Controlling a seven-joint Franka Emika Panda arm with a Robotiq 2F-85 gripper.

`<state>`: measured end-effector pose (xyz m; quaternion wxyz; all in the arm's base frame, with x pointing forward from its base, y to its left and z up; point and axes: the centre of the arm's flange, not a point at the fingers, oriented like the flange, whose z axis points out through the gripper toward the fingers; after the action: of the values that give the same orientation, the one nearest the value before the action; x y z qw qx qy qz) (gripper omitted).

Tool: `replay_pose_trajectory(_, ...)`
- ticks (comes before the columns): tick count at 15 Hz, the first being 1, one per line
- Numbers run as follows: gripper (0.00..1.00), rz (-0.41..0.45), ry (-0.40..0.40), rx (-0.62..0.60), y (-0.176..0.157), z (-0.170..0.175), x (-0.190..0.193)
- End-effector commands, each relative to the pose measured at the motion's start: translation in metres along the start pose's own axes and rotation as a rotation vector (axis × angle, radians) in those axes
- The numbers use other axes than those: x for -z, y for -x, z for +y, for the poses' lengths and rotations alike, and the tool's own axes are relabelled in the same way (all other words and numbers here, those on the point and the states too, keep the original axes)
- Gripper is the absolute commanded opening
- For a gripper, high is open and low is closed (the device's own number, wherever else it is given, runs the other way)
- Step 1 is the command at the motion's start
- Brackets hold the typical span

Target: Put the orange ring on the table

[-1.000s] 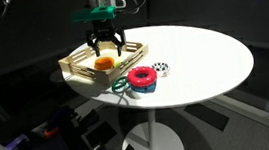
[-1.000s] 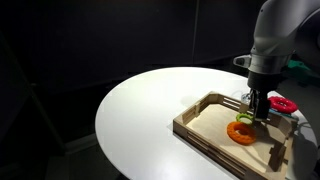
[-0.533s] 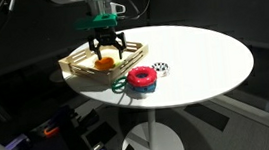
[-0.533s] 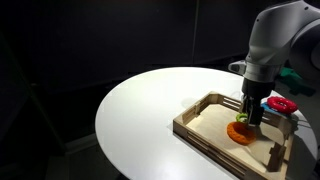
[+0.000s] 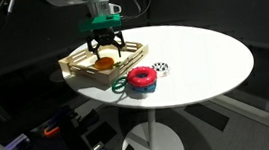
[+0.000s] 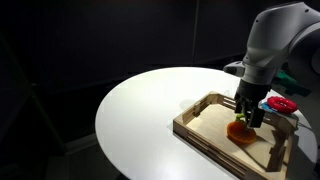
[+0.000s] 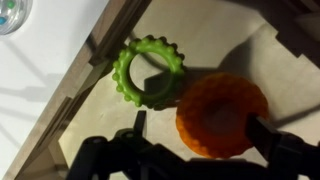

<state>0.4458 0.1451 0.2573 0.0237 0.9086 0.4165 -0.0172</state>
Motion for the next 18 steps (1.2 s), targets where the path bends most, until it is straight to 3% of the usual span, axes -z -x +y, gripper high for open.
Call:
replay_pose_trajectory(1, 1.0, 0.003, -0.006, 0.076, -0.002, 0.005, -0.002)
replay_pose_trajectory(5, 1.0, -0.004, -0.004, 0.096, -0.003, 0.006, -0.008)
replay_pose_trajectory(6, 0.78, -0.006, -0.003, 0.097, -0.003, 0.006, -0.01)
replay_pose_trajectory(10, 0.63, -0.01, -0.003, 0.097, -0.005, 0.007, -0.013)
replay_pose_trajectory(11, 0.56, -0.011, -0.005, 0.096, -0.005, 0.007, -0.014)
replay_pose_trajectory(12, 0.38, -0.012, -0.003, 0.095, -0.006, 0.008, -0.014)
replay_pose_trajectory(13, 0.37, -0.014, 0.0, 0.093, -0.006, 0.008, -0.013)
replay_pose_trajectory(17, 0.04, -0.012, 0.012, 0.086, -0.006, 0.013, -0.01)
replay_pose_trajectory(18, 0.05, -0.008, 0.016, 0.082, -0.007, 0.015, -0.007)
